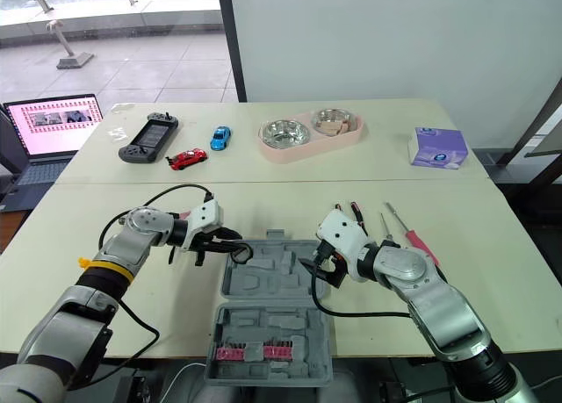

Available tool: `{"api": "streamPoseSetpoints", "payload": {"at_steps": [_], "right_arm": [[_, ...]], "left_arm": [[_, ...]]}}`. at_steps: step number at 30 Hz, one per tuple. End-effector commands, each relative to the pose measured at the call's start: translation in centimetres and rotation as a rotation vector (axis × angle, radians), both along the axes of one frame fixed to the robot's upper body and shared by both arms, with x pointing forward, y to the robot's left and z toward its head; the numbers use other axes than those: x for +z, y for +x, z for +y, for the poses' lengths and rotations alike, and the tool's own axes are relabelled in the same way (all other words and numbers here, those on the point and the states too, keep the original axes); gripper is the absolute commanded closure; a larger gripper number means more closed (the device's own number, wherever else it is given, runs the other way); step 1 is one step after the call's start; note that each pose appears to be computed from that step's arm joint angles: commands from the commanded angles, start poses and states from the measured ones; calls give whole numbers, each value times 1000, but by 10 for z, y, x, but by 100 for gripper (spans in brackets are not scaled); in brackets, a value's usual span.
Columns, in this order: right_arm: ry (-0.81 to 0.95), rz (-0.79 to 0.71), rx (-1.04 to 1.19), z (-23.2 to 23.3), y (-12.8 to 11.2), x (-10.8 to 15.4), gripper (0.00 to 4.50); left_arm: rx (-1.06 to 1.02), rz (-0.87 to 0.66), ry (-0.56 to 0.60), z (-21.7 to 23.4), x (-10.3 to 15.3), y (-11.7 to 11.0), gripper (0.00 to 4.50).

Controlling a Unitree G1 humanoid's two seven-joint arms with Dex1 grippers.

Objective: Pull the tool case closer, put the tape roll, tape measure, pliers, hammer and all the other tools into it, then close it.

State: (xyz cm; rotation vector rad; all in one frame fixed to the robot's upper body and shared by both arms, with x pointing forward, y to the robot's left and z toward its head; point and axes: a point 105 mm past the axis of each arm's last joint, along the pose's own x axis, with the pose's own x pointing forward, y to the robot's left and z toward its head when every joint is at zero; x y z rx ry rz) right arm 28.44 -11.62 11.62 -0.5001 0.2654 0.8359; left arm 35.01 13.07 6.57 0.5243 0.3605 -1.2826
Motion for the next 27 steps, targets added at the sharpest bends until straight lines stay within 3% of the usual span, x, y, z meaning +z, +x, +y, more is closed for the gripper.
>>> {"api": "streamPoseSetpoints", "payload": {"at_steps": [1,9,16,22,27], "right_arm": [[9,-51,9,2,-2,13,0],[7,-48,6,0,-2,13,0],[10,-53,7,-1,-1,15,0],[46,-90,-17,-14,2,27,0],[86,-120,-71,-41,4,37,0]], "left_arm": [[-12,10,25,2,-11,-6,329],[5,14,111,10,-28,-7,329],[14,-4,87,6,-16,0,329],[19,-86,-86,7,52,6,329],[89,-102,-183,45,101,-13,329]]}}
